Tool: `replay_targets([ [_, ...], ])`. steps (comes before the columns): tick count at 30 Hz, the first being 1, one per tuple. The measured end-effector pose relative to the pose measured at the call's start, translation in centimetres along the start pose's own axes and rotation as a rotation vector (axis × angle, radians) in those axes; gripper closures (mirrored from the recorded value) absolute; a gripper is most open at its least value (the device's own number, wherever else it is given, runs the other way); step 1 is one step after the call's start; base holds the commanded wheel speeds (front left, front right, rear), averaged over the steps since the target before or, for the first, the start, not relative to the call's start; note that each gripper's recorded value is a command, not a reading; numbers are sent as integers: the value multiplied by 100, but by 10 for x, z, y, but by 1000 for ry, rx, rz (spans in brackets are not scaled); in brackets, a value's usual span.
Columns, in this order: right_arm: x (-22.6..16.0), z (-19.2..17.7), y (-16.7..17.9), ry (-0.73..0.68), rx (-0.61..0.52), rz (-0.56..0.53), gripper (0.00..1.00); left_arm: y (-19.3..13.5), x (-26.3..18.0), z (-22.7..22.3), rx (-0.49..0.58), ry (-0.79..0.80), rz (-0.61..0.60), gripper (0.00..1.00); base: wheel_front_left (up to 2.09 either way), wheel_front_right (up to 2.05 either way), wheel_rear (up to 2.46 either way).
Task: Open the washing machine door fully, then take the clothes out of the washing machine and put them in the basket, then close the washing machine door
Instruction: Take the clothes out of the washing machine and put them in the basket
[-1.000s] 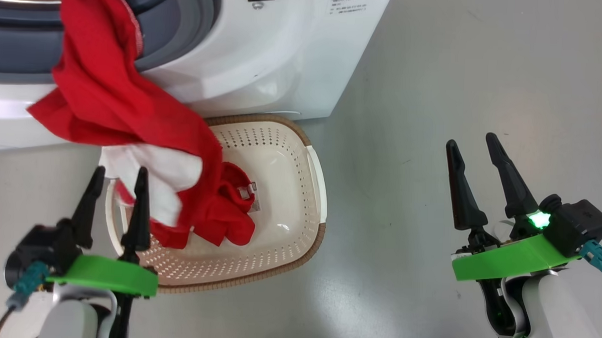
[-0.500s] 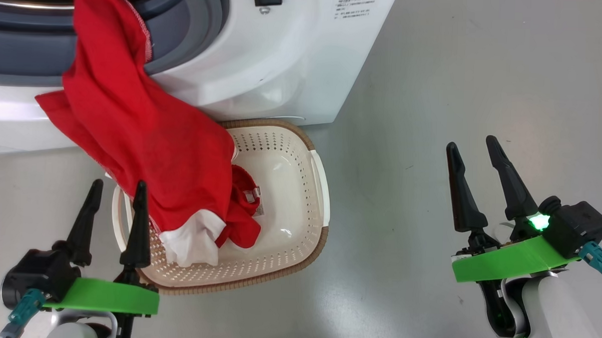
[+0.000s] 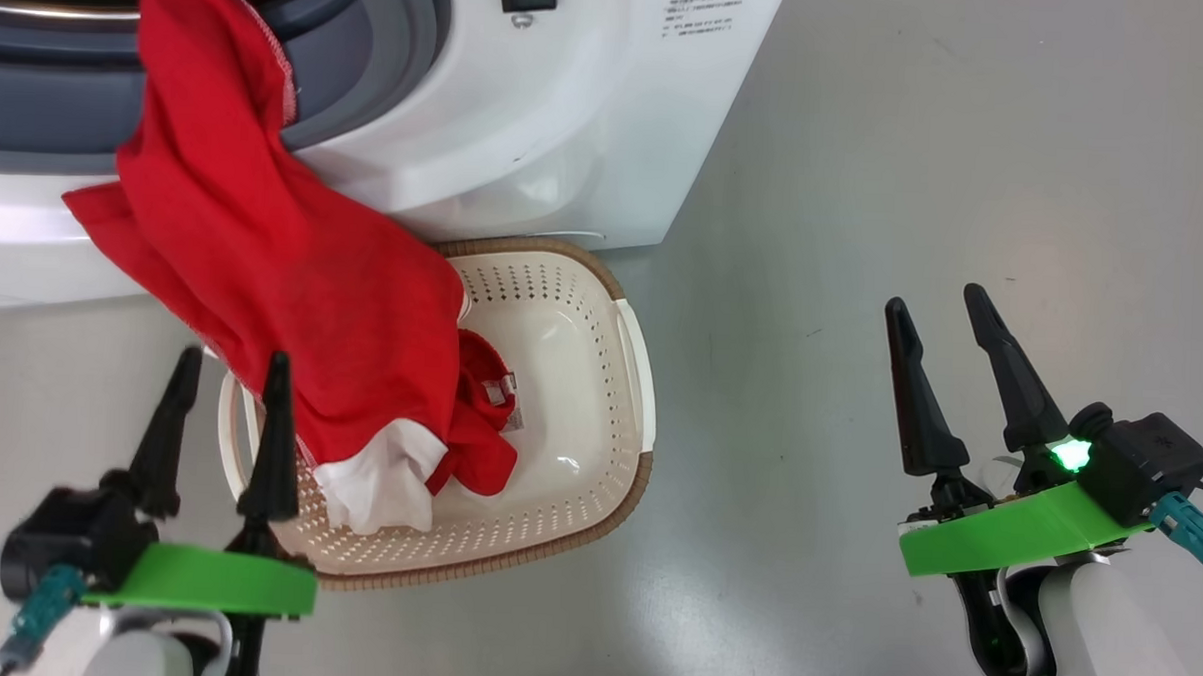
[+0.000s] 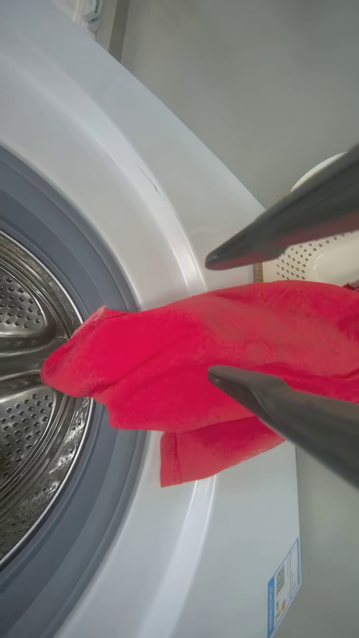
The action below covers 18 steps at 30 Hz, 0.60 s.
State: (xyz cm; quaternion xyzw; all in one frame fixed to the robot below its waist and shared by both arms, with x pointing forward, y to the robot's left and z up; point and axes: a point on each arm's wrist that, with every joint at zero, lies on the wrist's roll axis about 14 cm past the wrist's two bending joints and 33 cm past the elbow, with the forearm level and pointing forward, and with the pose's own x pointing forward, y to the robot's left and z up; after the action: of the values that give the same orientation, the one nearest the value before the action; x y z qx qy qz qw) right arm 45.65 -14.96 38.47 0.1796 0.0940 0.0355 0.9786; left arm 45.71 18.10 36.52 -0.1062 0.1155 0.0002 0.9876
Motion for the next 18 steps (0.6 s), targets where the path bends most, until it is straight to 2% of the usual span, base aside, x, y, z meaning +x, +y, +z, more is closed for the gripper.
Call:
replay_targets([
  [9, 1, -7, 0, 16, 3, 0, 0, -1, 37, 32, 33, -89, -42, 0, 0, 0, 0],
  [18, 1, -14, -8, 34, 3, -19, 0, -3, 92, 69, 53, -176, -60, 0, 0, 0, 0],
])
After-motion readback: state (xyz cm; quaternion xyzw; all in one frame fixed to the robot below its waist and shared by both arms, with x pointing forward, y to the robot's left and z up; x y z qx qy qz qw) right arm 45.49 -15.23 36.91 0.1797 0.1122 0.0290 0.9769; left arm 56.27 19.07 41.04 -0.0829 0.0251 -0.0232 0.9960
